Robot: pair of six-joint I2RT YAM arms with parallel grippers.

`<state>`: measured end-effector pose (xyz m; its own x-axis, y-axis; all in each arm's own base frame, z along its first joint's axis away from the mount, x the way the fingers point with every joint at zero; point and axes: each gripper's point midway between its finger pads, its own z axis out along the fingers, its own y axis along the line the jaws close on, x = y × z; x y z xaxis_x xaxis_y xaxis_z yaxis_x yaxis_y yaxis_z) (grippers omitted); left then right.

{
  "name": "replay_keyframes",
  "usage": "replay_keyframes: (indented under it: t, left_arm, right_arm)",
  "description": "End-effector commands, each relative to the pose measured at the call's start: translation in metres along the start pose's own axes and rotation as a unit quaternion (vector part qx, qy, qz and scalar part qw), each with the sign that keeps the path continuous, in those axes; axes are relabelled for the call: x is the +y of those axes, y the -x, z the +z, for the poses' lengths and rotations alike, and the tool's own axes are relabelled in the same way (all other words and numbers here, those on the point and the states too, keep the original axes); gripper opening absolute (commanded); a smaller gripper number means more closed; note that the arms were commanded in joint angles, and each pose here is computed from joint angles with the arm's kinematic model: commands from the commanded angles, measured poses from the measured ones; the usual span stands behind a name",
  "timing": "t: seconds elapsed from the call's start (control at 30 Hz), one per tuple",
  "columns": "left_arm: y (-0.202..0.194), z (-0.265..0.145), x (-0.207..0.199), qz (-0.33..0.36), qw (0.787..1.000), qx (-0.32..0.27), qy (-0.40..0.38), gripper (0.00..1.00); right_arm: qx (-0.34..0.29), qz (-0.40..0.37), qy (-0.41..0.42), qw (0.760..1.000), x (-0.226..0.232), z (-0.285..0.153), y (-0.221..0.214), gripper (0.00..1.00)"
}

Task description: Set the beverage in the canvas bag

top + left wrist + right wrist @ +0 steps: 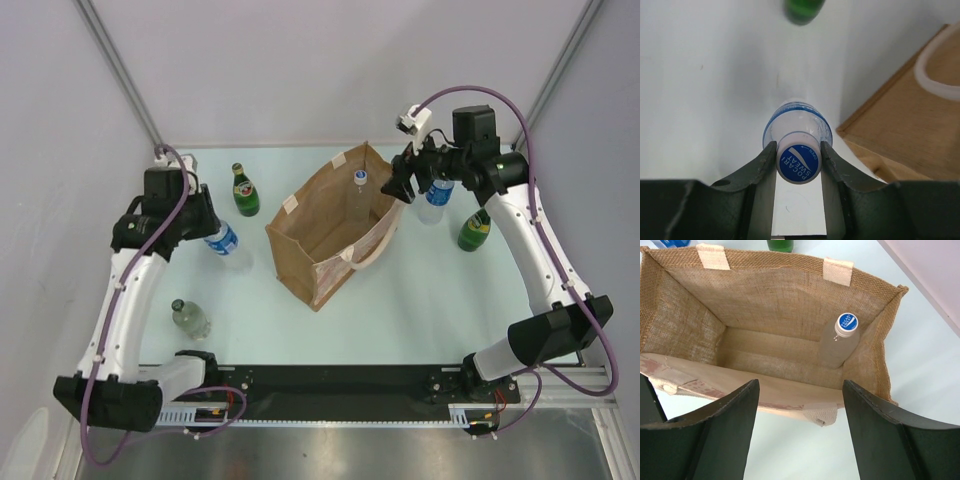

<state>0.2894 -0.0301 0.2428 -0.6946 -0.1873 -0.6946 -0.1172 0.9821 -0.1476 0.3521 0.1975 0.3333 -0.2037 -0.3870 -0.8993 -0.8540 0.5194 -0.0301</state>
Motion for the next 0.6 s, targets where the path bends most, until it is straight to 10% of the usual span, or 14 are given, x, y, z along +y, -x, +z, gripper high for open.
replay_keyframes:
  t: [0.0,0.57]
  left_arm:
    - [0.081,-0.074,-0.038,0.05,0.976,-0.183,-0.103,0.0]
    - [0.195,-0.234,-0.138,0.129,0.863,-0.41,-0.267,0.0]
  right_arm:
    - [-0.028,-0.017,-0.008,0.999,0.002,-0.016,0.018,0.73]
    - [-0.035,-0.011,-0.013,0.999,-0.001,-0.024,0.02,0.73]
